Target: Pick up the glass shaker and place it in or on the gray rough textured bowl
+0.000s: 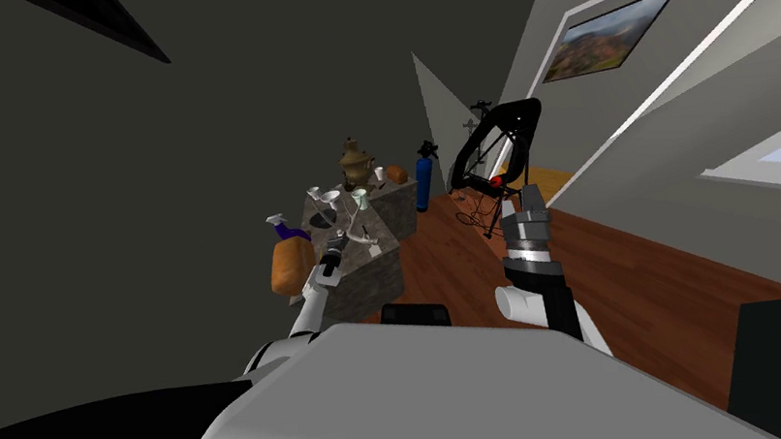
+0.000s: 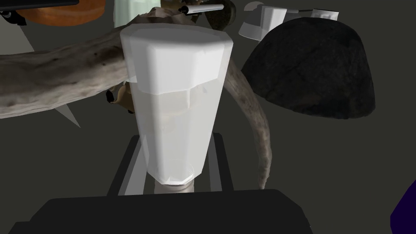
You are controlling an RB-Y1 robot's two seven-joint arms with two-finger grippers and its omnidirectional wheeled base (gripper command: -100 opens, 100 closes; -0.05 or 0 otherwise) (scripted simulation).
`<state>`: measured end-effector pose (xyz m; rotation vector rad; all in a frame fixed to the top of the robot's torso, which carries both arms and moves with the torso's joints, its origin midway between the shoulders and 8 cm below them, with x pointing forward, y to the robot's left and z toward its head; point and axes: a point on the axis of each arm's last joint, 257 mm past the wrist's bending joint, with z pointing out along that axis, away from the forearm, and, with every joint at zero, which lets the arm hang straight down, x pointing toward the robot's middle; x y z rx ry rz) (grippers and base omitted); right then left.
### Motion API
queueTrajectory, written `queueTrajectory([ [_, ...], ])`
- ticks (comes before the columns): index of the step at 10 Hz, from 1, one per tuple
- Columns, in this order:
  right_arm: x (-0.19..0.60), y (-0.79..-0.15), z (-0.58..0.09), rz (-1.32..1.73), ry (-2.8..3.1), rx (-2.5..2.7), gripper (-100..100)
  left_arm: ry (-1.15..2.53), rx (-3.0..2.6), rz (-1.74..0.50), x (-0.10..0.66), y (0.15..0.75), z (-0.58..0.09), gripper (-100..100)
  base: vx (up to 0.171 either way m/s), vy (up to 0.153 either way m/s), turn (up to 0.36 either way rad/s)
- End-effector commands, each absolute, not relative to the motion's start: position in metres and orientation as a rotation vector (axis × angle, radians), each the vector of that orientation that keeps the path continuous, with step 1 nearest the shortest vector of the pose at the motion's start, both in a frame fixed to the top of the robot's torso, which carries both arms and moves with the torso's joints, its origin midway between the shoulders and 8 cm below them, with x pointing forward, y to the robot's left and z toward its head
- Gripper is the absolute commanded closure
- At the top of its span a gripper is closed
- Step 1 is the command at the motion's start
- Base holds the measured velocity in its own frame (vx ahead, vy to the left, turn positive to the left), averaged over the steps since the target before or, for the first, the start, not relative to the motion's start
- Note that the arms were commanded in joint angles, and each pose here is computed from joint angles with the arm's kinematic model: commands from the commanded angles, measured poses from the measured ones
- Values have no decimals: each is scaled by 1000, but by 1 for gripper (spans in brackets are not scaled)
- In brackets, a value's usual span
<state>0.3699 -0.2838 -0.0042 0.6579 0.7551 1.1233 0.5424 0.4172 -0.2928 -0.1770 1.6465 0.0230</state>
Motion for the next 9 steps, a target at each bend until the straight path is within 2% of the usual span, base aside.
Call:
queueTrajectory([
  [1,370,-284,-4,1123,755,658,0,1646,-162,12,539,412,-292,100,48,-22,194],
  [4,370,-284,-4,1123,755,658,0,1649,-106,-36,527,396,-292,100,102,-63,261],
  [9,370,-284,-4,1123,755,658,0,1656,-60,-81,516,379,-295,100,57,-50,138],
])
